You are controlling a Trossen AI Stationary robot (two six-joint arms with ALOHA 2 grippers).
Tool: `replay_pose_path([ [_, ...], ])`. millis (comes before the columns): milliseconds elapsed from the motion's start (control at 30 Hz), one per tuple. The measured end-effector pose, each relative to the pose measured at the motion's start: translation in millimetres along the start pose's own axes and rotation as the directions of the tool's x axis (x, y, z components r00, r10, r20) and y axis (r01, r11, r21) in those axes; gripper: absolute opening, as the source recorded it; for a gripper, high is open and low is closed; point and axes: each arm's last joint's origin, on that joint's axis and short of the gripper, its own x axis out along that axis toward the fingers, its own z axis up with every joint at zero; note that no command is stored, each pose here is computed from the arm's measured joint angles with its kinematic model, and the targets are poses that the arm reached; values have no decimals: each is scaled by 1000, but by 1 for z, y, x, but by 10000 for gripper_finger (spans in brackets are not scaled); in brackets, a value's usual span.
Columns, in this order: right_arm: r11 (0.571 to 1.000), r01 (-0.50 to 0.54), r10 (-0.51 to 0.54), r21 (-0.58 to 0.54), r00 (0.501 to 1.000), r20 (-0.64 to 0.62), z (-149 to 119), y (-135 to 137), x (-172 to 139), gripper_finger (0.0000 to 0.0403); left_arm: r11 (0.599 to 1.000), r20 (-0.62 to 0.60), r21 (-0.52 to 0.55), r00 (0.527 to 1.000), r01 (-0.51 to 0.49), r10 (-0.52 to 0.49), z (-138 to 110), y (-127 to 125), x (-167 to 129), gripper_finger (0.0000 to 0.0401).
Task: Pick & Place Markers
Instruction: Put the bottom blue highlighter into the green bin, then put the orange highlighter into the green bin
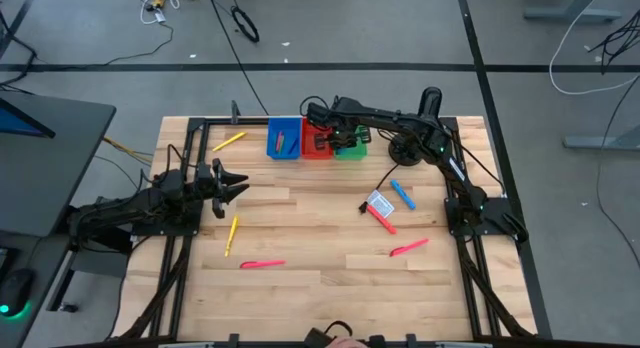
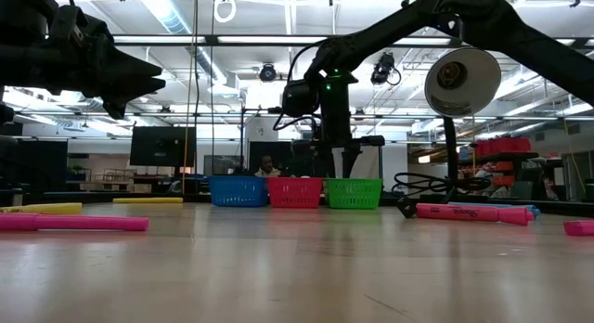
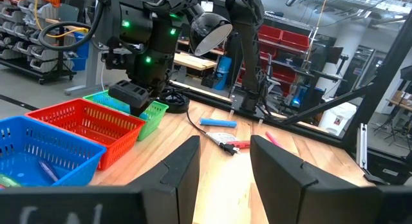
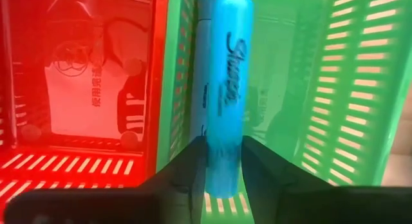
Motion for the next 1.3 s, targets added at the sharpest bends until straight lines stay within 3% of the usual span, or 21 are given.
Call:
replay_pose_path([
  [367,1000,-4,4,5,1000,3,1,0,0,173,1000,0,0,1000,-1,1,0,0,0,142],
  [667,999,-23,24,-49,1000,17,2,0,-5,187,1000,1,0,1000,-4,4,0,0,0,142],
  [1000,991,-75,83,-114,994,75,2,-14,-49,188,1000,1,0,1000,-3,3,0,0,0,142],
  [1300,945,-115,149,-305,985,91,-21,-23,-97,188,1000,1,-1,1000,-4,4,0,0,0,142],
])
